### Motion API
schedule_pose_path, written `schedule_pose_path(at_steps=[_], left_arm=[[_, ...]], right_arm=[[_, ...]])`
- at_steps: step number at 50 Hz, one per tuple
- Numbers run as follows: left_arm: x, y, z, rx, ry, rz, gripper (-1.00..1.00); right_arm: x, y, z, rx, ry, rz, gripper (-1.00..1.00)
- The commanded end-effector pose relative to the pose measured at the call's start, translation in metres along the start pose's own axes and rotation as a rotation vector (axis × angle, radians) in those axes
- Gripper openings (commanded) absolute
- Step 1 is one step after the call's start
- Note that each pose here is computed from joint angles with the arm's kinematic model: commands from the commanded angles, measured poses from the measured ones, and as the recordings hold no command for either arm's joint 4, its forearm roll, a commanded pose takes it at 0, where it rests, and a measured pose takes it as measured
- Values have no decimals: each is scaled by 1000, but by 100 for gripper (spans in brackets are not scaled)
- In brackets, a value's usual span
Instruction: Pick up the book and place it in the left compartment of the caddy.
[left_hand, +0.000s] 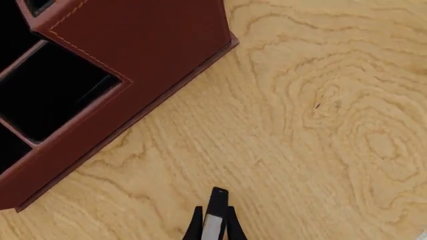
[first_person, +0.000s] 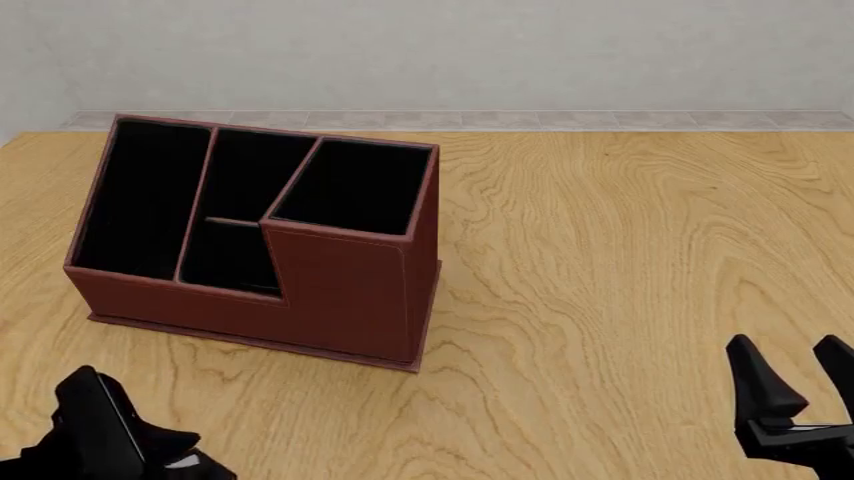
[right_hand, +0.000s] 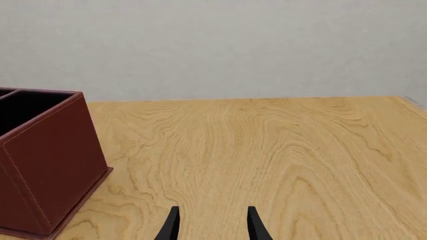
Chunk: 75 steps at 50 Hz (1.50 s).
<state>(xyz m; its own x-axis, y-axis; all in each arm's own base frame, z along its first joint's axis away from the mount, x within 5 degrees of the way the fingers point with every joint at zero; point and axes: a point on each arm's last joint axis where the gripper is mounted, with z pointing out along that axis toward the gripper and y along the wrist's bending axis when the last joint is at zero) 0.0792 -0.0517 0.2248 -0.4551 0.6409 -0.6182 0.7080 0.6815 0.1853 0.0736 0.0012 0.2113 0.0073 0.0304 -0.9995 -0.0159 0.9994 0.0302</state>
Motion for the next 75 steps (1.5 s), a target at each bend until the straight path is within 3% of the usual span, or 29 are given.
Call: schedule_pose_path(at_steps=[1,10,11,14,20,28,38,51,69,75], left_arm=[[-10,1,-7,2,-38,-7,-100],[-28,7,-24,-13,-89,-81,-100],[-27,7,-21,-12,-77,-58,-100],[-36,8,-32,-13,-127,-92,-100],[-44,10,-36,-13,-145,-157,-100],[-48,17,-37,-49,-136,-148,-100],[-61,32,-53,-139,-185,-133,-100],[-81,47,-66,-194,-207,-153,-100],[-107,71,-81,-269,-187,-158,-100],[-107,82,-80,-315,-161,-138,-100]], right_arm=[[0,0,-1,2,-2,4,100],[0,0,0,0,0,7,100],[0,0,0,0,0,7,100],[0,0,0,1,-2,6,100],[0,0,-1,4,-4,5,100],[0,0,-1,3,-4,9,100],[0,0,-2,4,-7,18,100],[0,0,-3,7,-11,25,100],[0,-1,-3,7,-11,30,100],[0,-1,-3,7,-11,32,100]])
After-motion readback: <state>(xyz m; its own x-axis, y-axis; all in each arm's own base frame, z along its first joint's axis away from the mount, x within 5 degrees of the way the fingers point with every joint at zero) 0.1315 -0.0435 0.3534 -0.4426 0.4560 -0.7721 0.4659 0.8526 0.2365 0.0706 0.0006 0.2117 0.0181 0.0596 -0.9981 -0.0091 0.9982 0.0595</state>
